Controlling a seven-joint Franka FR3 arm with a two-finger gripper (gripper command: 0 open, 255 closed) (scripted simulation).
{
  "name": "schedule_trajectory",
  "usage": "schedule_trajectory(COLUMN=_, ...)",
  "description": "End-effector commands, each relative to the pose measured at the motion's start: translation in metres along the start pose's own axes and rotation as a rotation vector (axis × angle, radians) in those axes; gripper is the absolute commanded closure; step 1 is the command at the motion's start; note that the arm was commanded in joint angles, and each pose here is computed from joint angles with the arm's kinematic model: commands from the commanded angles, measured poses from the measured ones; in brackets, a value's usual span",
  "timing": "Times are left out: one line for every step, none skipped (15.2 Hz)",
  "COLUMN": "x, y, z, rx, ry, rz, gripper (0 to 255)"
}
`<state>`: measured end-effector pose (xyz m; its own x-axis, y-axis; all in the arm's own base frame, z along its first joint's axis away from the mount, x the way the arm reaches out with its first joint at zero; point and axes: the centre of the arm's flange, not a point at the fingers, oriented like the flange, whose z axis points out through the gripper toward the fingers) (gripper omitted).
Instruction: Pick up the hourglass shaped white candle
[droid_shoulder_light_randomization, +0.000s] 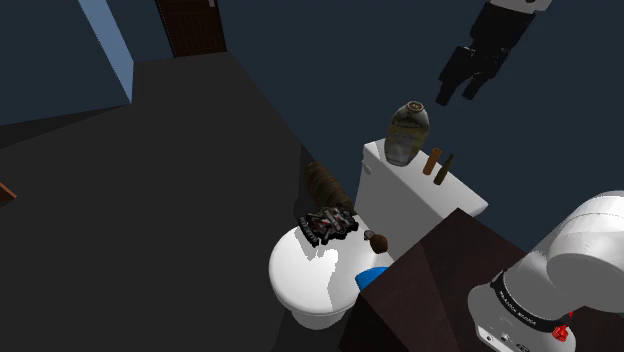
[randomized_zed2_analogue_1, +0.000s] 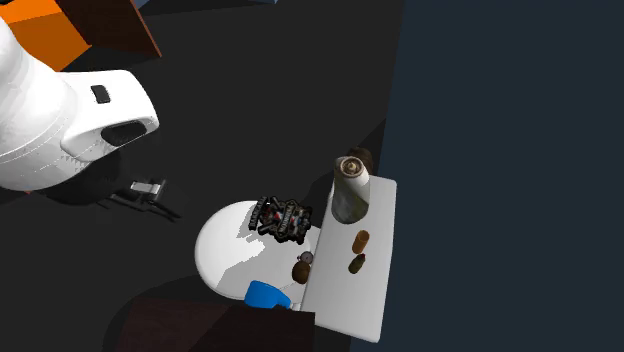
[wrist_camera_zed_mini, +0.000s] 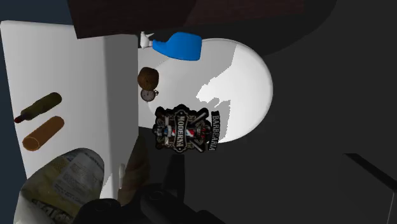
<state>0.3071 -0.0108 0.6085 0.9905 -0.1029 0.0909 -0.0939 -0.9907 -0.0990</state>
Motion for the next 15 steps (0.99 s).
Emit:
schedule_trajectory(x=0.0, y=0.0, z=0.0, rx=0.0, ry=0.0, rz=0.0, gripper=0)
schedule_trajectory(x=0.005, y=0.009, z=0.007, rx=-0.007, ry=0.002, rz=-0.016, gripper=0)
schedule_trajectory(x=0.011, y=0.018, z=0.013, rx=-0.014, ry=0.003, rz=-0.031, gripper=0)
schedule_trajectory(x=0.016, y=0.027, z=0.02, rx=-0.021, ry=0.005, rz=-0.047, gripper=0)
schedule_trajectory(x=0.022, y=0.035, z=0.027, rx=-0.028, ry=0.006, rz=-0.063, gripper=0)
schedule_trajectory(x=0.027, y=0.044, z=0.033, rx=-0.035, ry=0.008, rz=-0.078, gripper=0)
schedule_trajectory(x=0.033, y=0.053, z=0.039, rx=-0.042, ry=0.01, rz=-0.094, gripper=0)
schedule_trajectory(x=0.039, y=0.061, z=0.046, rx=-0.049, ry=0.011, rz=-0.11, gripper=0)
schedule_trajectory(x=0.046, y=0.07, z=0.052, rx=-0.056, ry=0.013, rz=-0.125, gripper=0)
schedule_trajectory(x=0.052, y=0.078, z=0.058, rx=-0.063, ry=0.014, rz=-0.141, gripper=0)
schedule_trajectory(x=0.059, y=0.087, z=0.064, rx=-0.07, ry=0.016, rz=-0.156, gripper=0)
schedule_trajectory(x=0.065, y=0.095, z=0.07, rx=-0.077, ry=0.018, rz=-0.172, gripper=0)
schedule_trajectory(x=0.072, y=0.104, z=0.076, rx=-0.084, ry=0.019, rz=-0.188, gripper=0)
schedule_trajectory(x=0.079, y=0.112, z=0.082, rx=-0.091, ry=0.021, rz=-0.203, gripper=0)
schedule_trajectory(x=0.086, y=0.12, z=0.088, rx=-0.098, ry=0.022, rz=-0.219, gripper=0)
